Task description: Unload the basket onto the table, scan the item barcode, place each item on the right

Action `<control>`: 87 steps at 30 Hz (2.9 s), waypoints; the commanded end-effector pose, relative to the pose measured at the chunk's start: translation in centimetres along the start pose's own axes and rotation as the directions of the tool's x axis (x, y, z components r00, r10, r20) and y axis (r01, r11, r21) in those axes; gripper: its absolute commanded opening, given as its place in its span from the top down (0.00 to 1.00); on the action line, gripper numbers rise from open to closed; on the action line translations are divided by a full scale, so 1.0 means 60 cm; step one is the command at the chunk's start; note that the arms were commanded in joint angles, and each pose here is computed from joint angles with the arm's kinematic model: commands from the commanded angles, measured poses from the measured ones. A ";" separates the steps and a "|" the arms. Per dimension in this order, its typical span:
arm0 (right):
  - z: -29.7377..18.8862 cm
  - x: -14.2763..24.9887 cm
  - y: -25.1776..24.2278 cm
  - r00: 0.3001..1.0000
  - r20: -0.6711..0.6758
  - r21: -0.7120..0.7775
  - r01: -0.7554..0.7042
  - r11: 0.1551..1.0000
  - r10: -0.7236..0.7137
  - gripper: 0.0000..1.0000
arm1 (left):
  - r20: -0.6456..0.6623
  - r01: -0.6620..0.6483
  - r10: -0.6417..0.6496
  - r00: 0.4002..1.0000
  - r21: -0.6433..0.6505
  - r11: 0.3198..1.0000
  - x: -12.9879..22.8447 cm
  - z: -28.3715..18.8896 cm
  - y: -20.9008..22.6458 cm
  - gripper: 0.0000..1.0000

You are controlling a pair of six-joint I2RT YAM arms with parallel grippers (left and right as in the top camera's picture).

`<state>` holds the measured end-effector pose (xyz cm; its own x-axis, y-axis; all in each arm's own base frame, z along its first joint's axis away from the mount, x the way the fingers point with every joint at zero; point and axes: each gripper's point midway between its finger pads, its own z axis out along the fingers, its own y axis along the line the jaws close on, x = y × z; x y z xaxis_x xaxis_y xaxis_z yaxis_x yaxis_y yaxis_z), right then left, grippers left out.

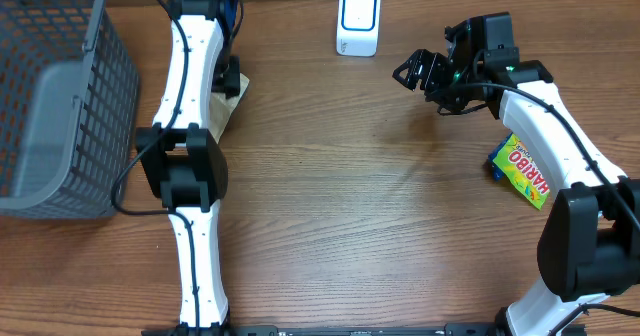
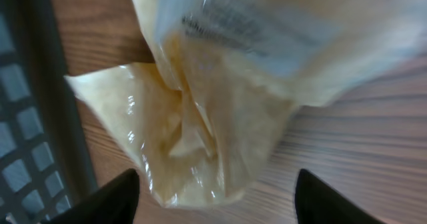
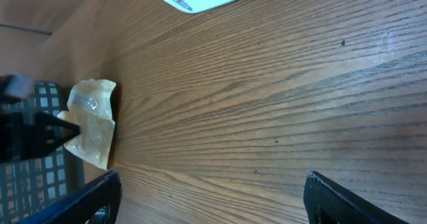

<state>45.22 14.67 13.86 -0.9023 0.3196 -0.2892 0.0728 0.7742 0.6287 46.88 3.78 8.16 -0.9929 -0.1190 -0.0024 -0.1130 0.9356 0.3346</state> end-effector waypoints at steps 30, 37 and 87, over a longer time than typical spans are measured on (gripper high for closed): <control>-0.015 0.003 0.014 0.997 -0.008 -0.014 0.070 0.997 -0.071 0.12 | -0.181 -0.179 0.398 0.899 0.678 0.713 0.106 0.041 -0.249 0.96; -0.016 0.020 0.005 0.998 -0.049 0.006 0.047 0.999 -0.047 0.11 | 0.005 -0.139 0.404 0.915 0.943 0.303 0.100 -0.067 -0.331 0.96; 0.234 0.126 0.002 0.943 -0.284 -0.125 -0.216 0.968 0.174 0.86 | 0.045 -0.166 0.175 0.984 0.601 0.782 0.006 -0.034 -0.364 0.96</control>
<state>44.59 24.05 1.65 -0.9494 0.3127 0.0302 0.2344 0.6410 0.7309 49.36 -17.64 3.76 -0.9974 0.0716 -0.0107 0.0712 0.9444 -0.3210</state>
